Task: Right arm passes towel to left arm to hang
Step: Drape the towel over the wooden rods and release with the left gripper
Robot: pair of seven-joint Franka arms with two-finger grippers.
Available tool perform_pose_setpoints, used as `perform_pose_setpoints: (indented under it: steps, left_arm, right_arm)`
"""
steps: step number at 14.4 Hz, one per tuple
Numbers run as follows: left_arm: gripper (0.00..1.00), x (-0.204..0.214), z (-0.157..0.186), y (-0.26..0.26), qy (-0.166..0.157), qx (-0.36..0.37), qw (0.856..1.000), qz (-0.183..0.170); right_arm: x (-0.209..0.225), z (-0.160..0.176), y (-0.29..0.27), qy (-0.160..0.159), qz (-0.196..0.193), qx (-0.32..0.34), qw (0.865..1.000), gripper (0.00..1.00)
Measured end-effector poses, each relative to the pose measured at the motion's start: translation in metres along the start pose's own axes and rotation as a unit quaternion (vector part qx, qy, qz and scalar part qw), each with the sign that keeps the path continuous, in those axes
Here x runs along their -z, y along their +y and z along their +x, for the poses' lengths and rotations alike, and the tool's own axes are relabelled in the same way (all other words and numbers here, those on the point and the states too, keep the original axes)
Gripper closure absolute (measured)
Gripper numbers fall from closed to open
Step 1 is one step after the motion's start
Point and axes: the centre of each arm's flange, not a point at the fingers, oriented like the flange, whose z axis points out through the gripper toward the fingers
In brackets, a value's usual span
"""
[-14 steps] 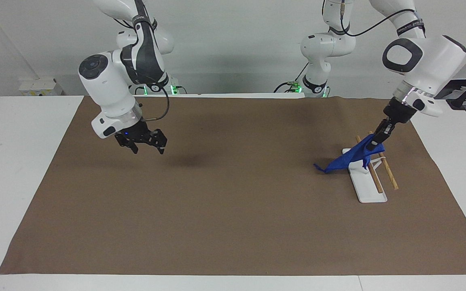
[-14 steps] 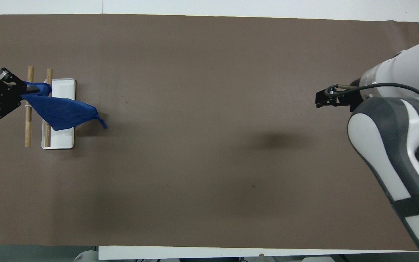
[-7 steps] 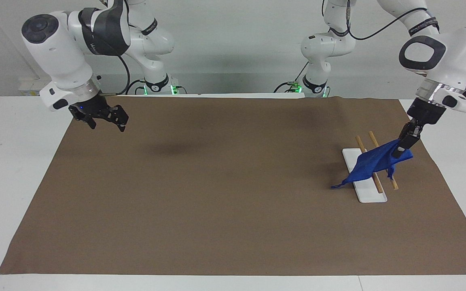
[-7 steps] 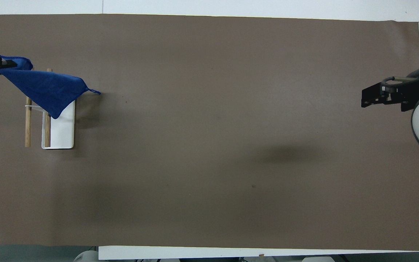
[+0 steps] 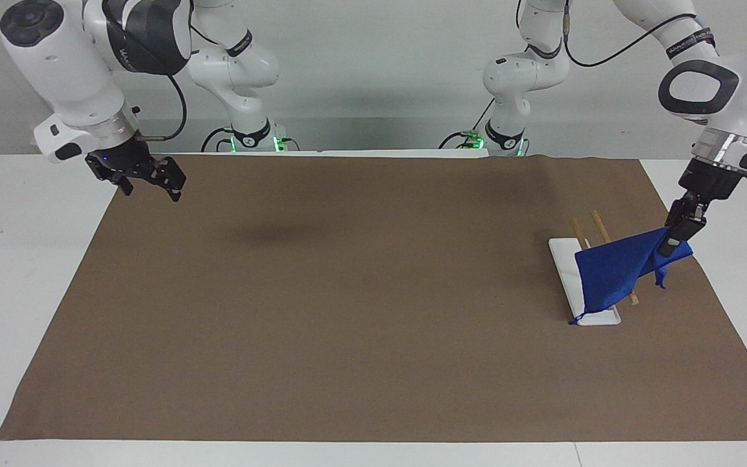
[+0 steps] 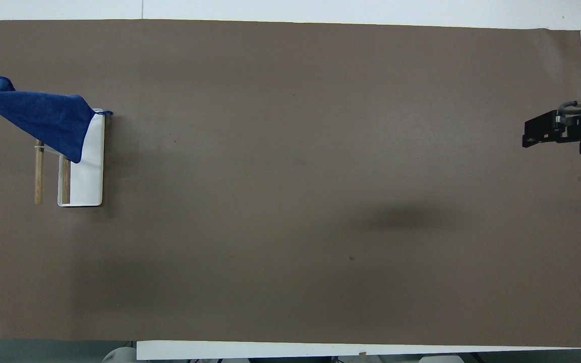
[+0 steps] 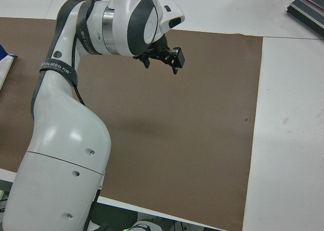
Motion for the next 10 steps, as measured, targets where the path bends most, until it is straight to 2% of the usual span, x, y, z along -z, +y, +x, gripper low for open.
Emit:
perform_pose_setpoints:
  steps: [6,10]
  left_arm:
    - [0.93,-0.005,0.013,-0.028,0.000,-0.015,1.000,0.015]
    - [0.93,-0.012,0.023,-0.062,-0.006,-0.051,0.998,0.033]
  right_arm:
    - [0.003,0.001,-0.001,0.006,0.000,0.001,1.000,0.00]
    - [0.007,0.001,0.000,0.010,0.001,0.000,1.000,0.00]
